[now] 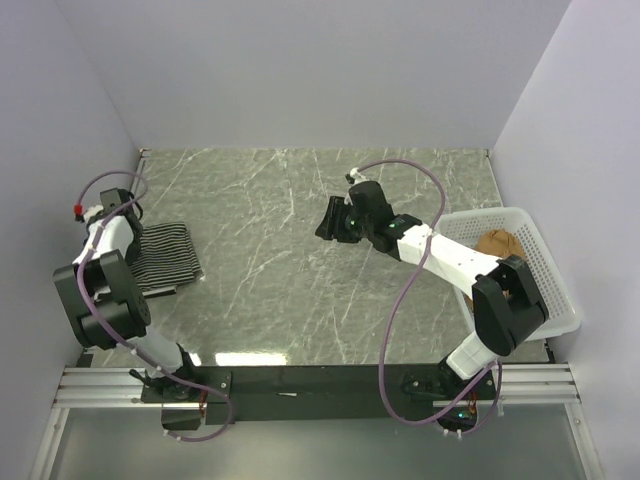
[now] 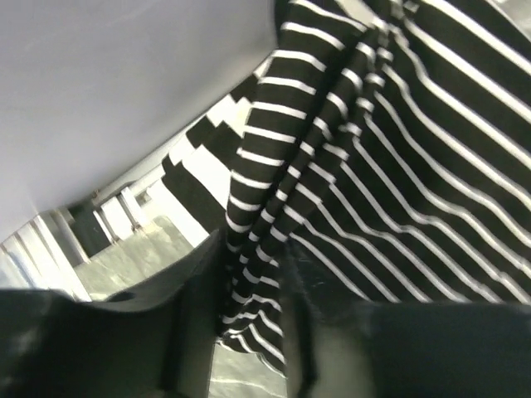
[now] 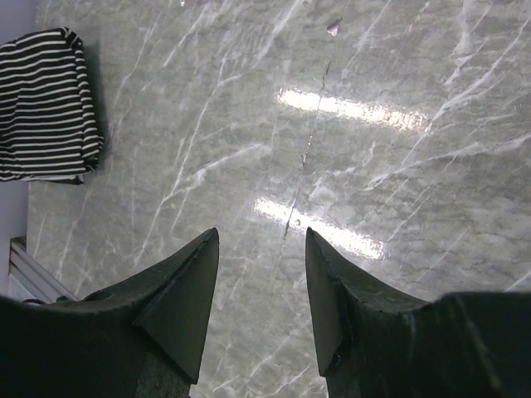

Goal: Fold and stack the tank tops

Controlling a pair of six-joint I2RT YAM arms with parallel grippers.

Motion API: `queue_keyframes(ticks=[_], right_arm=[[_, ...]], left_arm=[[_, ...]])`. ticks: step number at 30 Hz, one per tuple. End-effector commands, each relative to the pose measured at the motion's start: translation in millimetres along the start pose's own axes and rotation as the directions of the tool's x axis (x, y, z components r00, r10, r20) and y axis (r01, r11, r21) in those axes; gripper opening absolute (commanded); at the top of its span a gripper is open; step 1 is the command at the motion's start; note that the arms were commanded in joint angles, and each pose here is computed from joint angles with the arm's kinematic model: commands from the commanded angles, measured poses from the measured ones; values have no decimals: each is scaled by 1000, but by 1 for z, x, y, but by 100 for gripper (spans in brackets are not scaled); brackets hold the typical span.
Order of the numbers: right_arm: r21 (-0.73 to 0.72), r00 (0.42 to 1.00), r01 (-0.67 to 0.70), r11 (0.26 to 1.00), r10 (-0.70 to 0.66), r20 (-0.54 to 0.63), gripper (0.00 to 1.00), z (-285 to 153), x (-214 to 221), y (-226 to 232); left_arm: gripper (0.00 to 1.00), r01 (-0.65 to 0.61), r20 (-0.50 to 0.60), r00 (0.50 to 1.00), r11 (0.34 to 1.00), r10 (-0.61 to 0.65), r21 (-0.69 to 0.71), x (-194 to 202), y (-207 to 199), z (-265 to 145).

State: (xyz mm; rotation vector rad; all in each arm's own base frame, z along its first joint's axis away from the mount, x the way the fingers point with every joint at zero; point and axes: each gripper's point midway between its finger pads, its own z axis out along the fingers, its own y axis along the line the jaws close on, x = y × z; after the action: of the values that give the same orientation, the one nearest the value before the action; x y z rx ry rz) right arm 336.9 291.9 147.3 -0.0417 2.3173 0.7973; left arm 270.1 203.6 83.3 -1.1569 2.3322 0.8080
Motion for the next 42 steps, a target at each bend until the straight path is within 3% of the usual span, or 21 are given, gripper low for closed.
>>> queue_keyframes(ticks=[1, 2, 3, 4, 9, 14, 17, 21, 25, 26, 27, 31, 32, 36, 39, 42], right_arm=[[15, 999, 23, 1000, -23, 22, 53, 4, -5, -5], [24, 999, 21, 999, -22, 28, 53, 3, -7, -7], [25, 999, 25, 999, -25, 30, 53, 2, -7, -6], [30, 999, 24, 999, -25, 36, 53, 1, -9, -7], [76, 998, 22, 997, -26, 49, 53, -3, -14, -13], [123, 996, -7, 992, -5, 94, 53, -19, -25, -21], [196, 988, -34, 980, 4, 151, 53, -33, -37, -36], [344, 969, -120, 931, 34, 246, 54, -70, -58, -74], [527, 908, -331, 783, 111, 405, 57, -126, -77, -158], [557, 877, -383, 737, 102, 469, 59, -147, -84, -172], [588, 868, -417, 693, 111, 484, 64, -159, -79, -188], [600, 792, -569, 562, 178, 584, 65, -198, -84, -242], [613, 769, -612, 499, 198, 607, 66, -205, -81, -262], [644, 693, -720, 257, 219, 687, 72, -236, -68, -313], [615, 629, -776, 140, 241, 739, 74, -245, -53, -346], [601, 597, -796, 73, 259, 760, 75, -248, -41, -372]], left_arm=[[44, 191, -13, 981, 981, -191, -32, -13, 9, -10], [50, 225, -6, 974, 974, -225, -24, -17, 9, -13], [85, 250, 16, 968, 968, -250, 3, -27, 9, -21], [99, 266, 19, 964, 964, -267, 24, -31, 8, -25], [99, 354, 66, 925, 912, -374, 209, -57, 0, -64], [99, 294, 52, 933, 837, -357, 462, -49, -35, -104], [99, 227, 60, 942, 759, -330, 611, -38, -55, -137], [99, 26, 104, 975, 565, -196, 824, 6, -109, -221], [99, -141, 175, 983, 394, -53, 908, 58, -147, -290], [99, -196, 207, 978, 327, -1, 924, 78, -155, -314], [99, -224, 226, 974, 305, 30, 926, 89, -161, -323], [99, -343, 319, 933, 147, 165, 928, 136, -180, -366], [99, -372, 351, 917, 92, 187, 924, 147, -181, -381], [99, -405, 390, 893, 25, 226, 914, 164, -186, -395], [99, -378, 378, 890, -51, 254, 924, 173, -185, -409], [99, -373, 379, 883, -75, 277, 925, 183, -183, -412]])
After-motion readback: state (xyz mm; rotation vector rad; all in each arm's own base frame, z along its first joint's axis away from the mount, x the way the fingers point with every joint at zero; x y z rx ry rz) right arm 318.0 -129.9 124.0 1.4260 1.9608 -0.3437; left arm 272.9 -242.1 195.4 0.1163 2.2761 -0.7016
